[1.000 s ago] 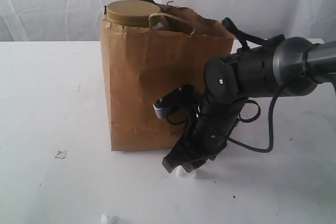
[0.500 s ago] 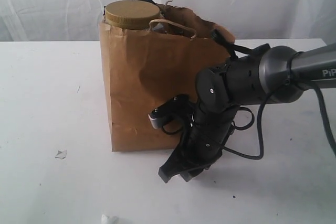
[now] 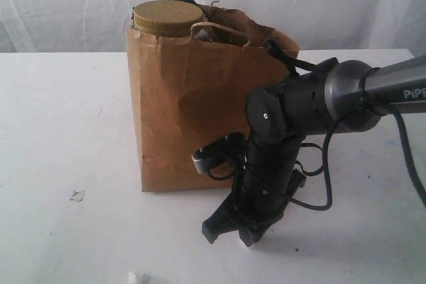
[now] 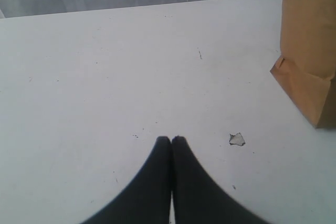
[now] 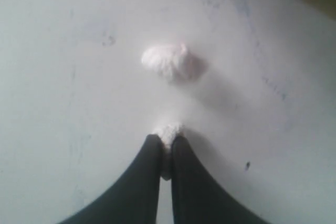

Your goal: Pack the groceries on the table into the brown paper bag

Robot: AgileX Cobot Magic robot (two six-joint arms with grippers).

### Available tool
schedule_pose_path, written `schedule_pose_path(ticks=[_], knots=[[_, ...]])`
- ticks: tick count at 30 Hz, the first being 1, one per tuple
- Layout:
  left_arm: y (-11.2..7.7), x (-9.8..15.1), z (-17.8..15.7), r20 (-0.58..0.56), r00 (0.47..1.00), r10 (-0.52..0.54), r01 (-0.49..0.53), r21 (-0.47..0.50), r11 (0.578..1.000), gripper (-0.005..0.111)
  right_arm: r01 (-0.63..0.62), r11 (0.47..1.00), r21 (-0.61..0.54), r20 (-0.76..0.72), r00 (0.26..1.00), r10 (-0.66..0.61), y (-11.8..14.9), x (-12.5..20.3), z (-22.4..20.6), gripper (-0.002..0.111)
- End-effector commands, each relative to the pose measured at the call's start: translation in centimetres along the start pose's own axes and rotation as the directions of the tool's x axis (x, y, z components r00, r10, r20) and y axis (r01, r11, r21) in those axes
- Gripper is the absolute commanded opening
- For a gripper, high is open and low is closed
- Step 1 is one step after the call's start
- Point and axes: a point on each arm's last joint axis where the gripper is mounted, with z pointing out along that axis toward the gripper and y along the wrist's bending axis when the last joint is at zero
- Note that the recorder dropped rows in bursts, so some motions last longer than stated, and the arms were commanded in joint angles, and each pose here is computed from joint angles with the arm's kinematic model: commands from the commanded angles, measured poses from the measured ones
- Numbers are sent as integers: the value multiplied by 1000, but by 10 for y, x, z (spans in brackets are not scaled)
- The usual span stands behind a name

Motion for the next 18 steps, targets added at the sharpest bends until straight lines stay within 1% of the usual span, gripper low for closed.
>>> schedule_pose_path(ticks=[1, 3, 5, 8, 11, 14, 18], knots=[[-1, 0, -1, 10, 1000, -8, 8, 12, 1000, 0, -49, 996, -74, -131, 991, 39, 8, 14, -9, 0], [-1, 0, -1, 10, 1000, -8, 8, 12, 1000, 0, -43, 992, -116, -141, 990, 26, 13, 18, -18, 0], [-1, 0, -1, 10, 1000, -8, 8, 12, 1000, 0, -37, 985, -167, -120, 993, 17, 20, 22, -32, 0], [-1, 0, -1, 10, 1000, -8, 8, 12, 1000, 0, -31, 965, -261, -49, 999, 19, 31, 24, -61, 0], [-1, 0, -1, 10, 1000, -8, 8, 12, 1000, 0, -23, 934, -356, 55, 997, 45, 43, 25, -94, 0], [-1, 0, -1, 10, 1000, -8, 8, 12, 1000, 0, 38, 884, -467, 181, 982, 53, 57, 29, -129, 0], [-1, 0, -1, 10, 1000, -8, 8, 12, 1000, 0, 203, 769, -607, 369, 928, 46, 76, 31, -173, 0]])
